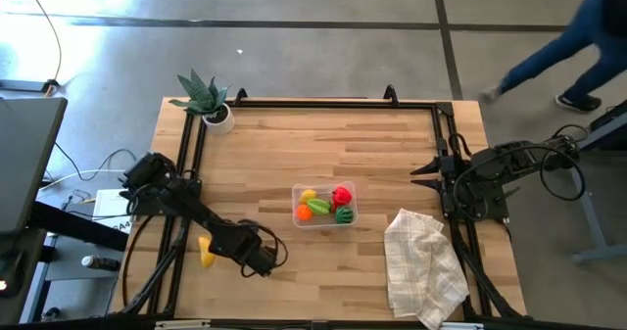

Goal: Pick and placing Produce into tupperware
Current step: Put the green melon into the transparent bin

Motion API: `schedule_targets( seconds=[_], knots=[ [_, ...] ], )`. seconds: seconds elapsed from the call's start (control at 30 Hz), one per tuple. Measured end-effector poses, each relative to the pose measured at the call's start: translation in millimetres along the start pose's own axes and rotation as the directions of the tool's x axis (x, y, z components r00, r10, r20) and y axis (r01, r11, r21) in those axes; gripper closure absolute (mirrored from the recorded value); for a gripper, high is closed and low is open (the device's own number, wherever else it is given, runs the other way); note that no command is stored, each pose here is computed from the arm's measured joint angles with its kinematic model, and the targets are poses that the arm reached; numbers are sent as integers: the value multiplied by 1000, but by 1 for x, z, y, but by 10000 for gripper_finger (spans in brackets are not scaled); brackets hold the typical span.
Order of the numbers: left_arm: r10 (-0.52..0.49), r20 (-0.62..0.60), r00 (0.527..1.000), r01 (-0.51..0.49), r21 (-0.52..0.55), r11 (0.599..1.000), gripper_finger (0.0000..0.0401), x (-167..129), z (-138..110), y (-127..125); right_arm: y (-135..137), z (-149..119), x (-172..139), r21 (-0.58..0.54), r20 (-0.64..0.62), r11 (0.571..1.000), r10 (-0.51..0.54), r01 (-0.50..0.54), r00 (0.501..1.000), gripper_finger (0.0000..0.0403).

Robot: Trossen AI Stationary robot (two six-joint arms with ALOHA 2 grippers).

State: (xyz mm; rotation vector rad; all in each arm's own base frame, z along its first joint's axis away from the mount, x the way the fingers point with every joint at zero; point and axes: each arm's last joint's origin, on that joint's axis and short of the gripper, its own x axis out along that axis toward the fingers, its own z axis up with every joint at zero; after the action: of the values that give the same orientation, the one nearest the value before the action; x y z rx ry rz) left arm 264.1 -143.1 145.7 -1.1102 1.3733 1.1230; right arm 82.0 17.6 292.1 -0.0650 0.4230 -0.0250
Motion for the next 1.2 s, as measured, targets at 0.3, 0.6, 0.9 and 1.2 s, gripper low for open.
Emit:
schedule_targets(
  seconds=[0.3,0.6,0.9,1.2],
  knots=[
    [2,24,1000,-2,-27,1000,125,6,9,-6,0,0,0,-1,-2,1000,0,0,1000,318],
    [-12,39,999,13,-22,1000,125,6,9,-7,0,0,0,0,-1,1000,0,0,1000,318],
    [-23,41,999,19,112,993,125,-2,7,-12,0,0,0,0,-1,1000,0,0,1000,318],
    [30,12,999,-32,274,961,125,-23,3,-15,0,0,0,0,0,1000,0,0,1000,318]
  ],
)
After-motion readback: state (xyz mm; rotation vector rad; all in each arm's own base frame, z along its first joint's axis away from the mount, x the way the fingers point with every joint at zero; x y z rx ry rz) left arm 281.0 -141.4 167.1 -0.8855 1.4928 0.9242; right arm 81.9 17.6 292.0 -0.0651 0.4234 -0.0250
